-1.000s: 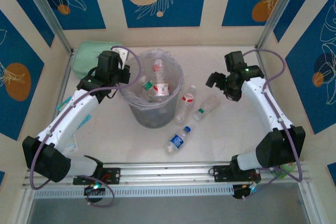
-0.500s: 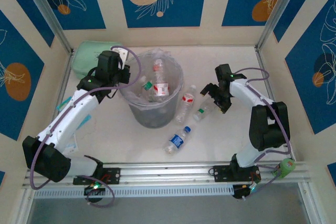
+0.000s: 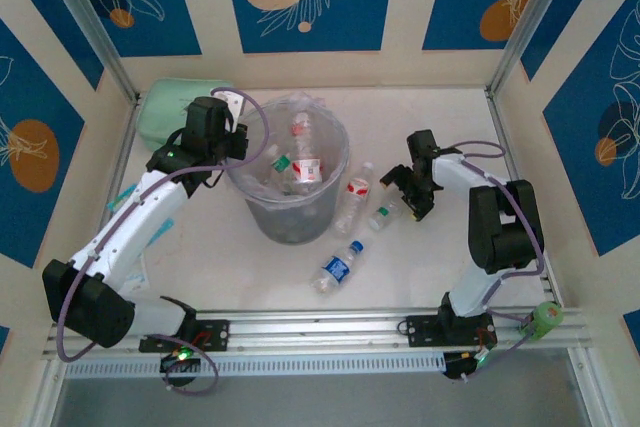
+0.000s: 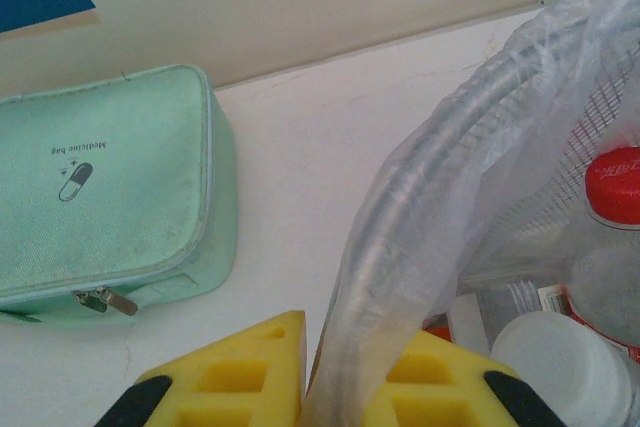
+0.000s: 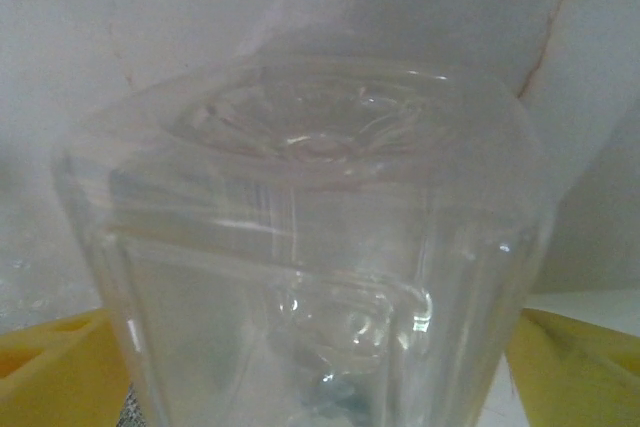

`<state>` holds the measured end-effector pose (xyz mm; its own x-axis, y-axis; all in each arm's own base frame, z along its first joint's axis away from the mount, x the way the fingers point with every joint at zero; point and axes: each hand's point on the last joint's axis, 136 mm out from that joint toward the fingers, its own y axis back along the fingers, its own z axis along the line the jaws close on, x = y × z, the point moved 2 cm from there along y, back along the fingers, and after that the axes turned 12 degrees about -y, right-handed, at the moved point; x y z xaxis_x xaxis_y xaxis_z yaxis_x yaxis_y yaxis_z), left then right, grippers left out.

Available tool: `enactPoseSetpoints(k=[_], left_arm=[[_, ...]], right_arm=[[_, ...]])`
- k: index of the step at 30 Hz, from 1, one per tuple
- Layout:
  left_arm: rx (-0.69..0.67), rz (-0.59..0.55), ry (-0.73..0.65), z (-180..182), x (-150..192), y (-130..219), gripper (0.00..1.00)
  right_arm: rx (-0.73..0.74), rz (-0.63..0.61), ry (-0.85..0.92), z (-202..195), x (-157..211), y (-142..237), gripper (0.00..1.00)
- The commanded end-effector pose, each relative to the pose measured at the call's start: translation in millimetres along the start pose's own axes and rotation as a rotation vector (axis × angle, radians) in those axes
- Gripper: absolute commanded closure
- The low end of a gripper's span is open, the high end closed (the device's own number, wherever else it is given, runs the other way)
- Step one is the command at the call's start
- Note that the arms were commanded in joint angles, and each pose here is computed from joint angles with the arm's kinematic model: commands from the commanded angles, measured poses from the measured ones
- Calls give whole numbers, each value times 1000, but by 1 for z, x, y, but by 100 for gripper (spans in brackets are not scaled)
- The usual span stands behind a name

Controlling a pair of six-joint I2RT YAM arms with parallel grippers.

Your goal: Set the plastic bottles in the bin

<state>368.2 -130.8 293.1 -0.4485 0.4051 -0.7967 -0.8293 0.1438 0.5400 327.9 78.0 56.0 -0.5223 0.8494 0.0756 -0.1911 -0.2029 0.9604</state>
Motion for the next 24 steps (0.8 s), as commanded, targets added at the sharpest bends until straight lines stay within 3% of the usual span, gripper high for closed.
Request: enactPoseSetpoints(k=[1,7,17,24], left_arm=[[44,141,-64,-20,39,-14,100],[48,145,-62,-21,40,-15,100],[54,162,-66,-23,44,-20,100],[54,161,-64,-23,43,-20,100]], right_arm=[[-4,6,-21,-3,1,2,9],[5,-23,-29,-9,-2,11,22],[-19,-35,-25,-10,-5,27,35],[-78,-66,-5,-8,-10,62,47]])
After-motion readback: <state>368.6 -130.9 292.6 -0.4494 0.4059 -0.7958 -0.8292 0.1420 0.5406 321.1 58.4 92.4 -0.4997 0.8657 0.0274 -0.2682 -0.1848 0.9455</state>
